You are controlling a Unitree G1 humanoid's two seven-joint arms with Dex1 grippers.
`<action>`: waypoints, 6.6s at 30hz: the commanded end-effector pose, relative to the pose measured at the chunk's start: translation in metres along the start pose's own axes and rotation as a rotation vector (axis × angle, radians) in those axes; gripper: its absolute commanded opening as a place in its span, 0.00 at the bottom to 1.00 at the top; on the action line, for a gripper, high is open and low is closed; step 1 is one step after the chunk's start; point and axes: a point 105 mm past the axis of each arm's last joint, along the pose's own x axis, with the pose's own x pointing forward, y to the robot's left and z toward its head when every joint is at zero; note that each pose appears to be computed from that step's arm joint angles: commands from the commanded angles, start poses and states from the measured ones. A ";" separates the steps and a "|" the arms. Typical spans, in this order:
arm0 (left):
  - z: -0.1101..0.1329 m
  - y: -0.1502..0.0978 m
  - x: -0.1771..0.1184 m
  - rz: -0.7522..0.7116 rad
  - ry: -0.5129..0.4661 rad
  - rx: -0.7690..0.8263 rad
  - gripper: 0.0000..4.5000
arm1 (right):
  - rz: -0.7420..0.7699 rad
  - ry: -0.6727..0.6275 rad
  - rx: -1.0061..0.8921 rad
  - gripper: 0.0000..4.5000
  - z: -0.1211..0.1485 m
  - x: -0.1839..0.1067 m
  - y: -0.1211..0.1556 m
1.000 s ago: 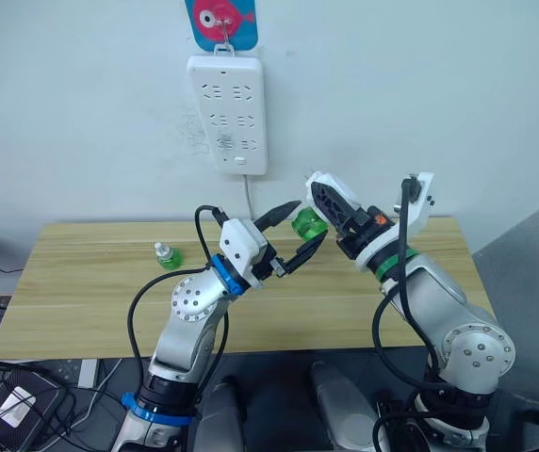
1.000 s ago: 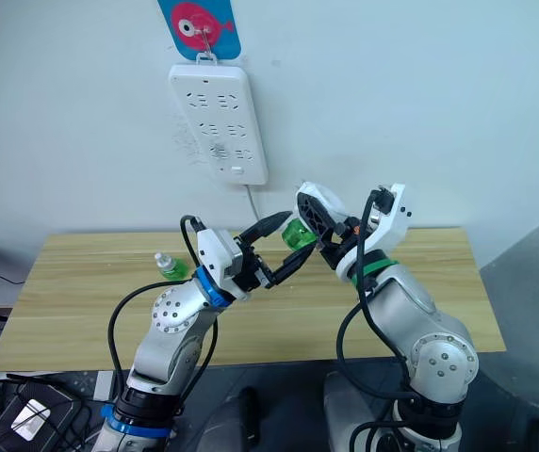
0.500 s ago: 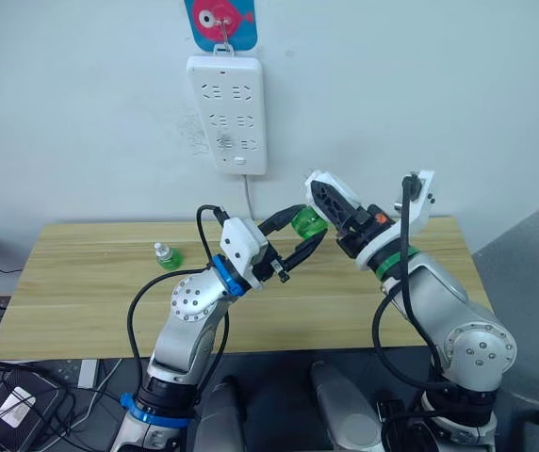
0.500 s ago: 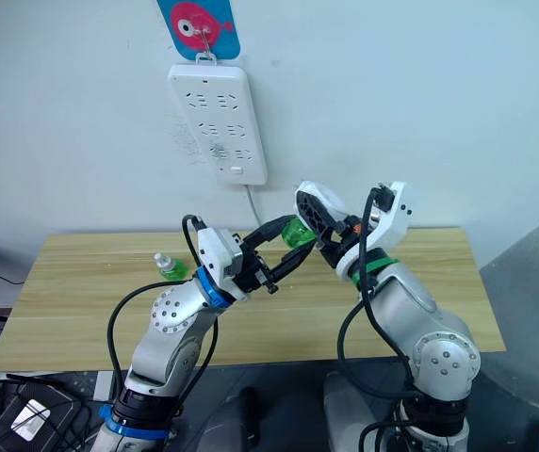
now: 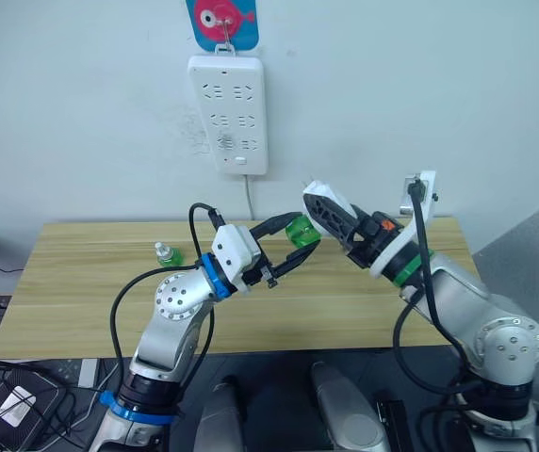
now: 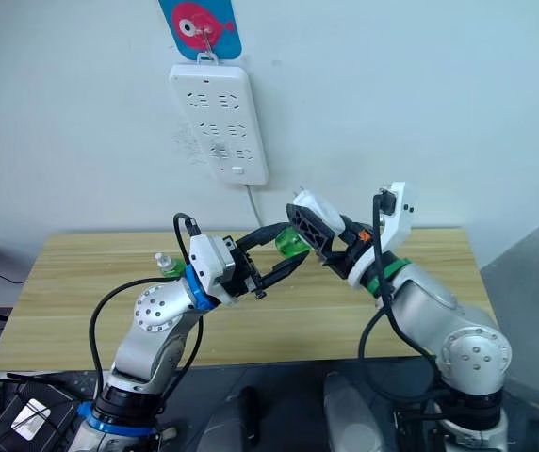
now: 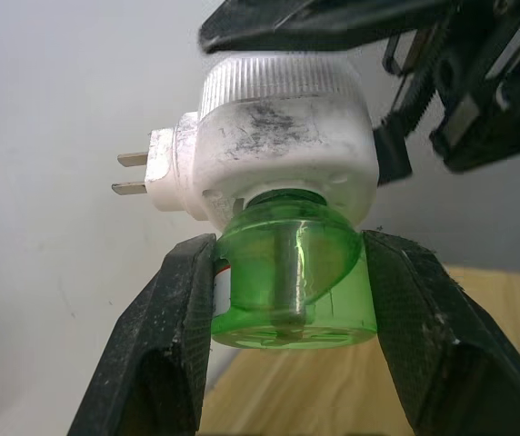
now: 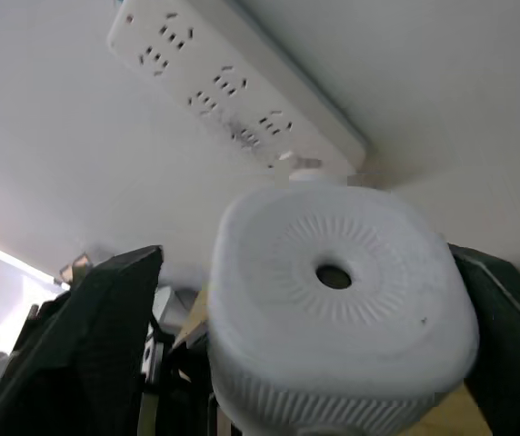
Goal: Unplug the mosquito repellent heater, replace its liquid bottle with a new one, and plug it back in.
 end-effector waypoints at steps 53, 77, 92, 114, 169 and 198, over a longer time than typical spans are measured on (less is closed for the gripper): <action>0.006 -0.023 -0.031 -0.500 -0.001 0.257 0.48 | 0.416 0.582 0.193 1.00 -0.048 -0.059 0.021; 0.016 -0.033 -0.028 -0.576 -0.024 0.255 0.48 | 0.406 0.501 0.225 1.00 -0.044 -0.048 0.012; 0.018 -0.029 -0.023 -0.561 -0.012 0.197 0.48 | 0.445 0.514 0.229 0.75 -0.046 -0.050 0.017; 0.003 -0.002 -0.032 -0.472 0.209 -0.151 0.82 | 0.424 0.464 0.260 0.68 -0.040 -0.050 0.016; 0.027 -0.011 -0.026 -0.643 0.319 -0.730 0.50 | 0.369 0.458 0.255 0.68 -0.045 -0.059 0.017; 0.025 -0.036 -0.027 -0.506 -0.096 0.161 0.51 | 0.355 0.434 0.261 0.68 -0.042 -0.057 0.014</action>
